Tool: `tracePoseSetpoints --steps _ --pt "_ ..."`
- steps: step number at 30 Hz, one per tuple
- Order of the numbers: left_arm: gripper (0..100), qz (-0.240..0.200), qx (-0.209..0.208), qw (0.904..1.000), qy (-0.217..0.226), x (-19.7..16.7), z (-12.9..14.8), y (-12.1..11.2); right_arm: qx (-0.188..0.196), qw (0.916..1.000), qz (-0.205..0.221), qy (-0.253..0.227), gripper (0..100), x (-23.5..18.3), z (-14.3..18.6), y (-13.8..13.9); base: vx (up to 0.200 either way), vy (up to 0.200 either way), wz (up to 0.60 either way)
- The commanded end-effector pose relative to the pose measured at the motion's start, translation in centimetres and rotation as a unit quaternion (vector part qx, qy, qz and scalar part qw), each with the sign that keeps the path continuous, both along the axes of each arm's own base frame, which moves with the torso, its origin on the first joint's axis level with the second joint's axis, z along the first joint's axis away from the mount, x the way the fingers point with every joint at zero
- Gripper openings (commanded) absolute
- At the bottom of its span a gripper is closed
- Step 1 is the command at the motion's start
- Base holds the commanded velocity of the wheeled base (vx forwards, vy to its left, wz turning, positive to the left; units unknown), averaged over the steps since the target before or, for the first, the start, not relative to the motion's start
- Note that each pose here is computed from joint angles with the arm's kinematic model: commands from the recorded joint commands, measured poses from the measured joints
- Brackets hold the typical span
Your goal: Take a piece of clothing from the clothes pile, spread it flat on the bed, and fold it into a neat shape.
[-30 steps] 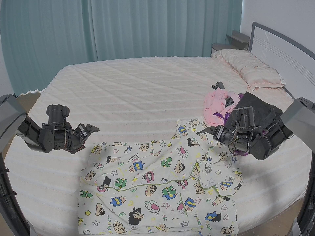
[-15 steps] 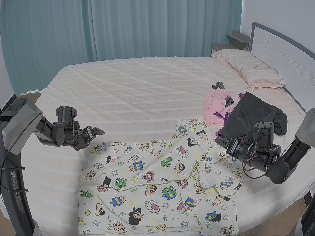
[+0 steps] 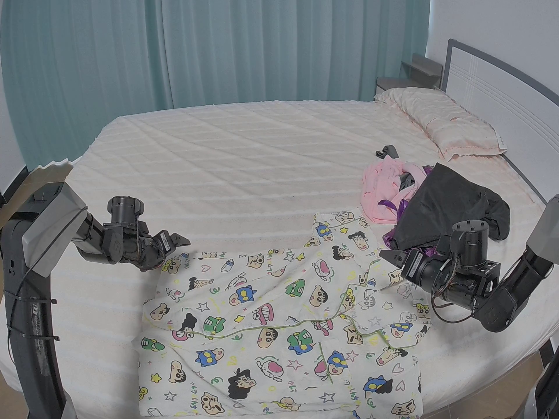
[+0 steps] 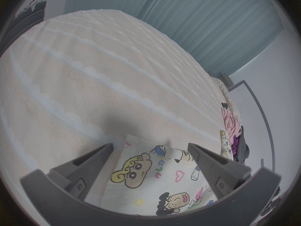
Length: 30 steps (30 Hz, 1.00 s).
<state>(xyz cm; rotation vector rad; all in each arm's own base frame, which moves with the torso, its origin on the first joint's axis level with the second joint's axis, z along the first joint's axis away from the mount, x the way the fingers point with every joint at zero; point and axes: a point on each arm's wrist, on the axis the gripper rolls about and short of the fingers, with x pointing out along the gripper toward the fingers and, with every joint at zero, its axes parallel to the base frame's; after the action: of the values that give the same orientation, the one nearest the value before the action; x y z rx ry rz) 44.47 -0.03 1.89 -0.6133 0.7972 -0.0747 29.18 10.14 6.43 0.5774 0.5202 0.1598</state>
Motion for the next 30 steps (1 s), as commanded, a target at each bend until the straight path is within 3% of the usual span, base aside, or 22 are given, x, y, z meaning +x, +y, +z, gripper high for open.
tracePoseSetpoints --steps 1,9,30 --pt "0 -0.004 -0.001 1.0000 0.005 0.0 -0.4 -0.3 0.009 0.9999 -0.003 0.005 100 0.0 -0.1 0.1 0.000 0.000 0.00" --pt "0 0.003 0.000 1.0000 0.008 0.3 -1.0 0.3 0.017 0.9998 0.001 0.008 100 0.1 -0.2 0.0 0.000 0.000 0.00" --pt "0 0.054 0.010 0.9977 -0.041 2.2 1.4 3.5 0.018 0.9998 0.001 0.007 100 0.2 -0.2 0.1 0.000 0.000 0.00"
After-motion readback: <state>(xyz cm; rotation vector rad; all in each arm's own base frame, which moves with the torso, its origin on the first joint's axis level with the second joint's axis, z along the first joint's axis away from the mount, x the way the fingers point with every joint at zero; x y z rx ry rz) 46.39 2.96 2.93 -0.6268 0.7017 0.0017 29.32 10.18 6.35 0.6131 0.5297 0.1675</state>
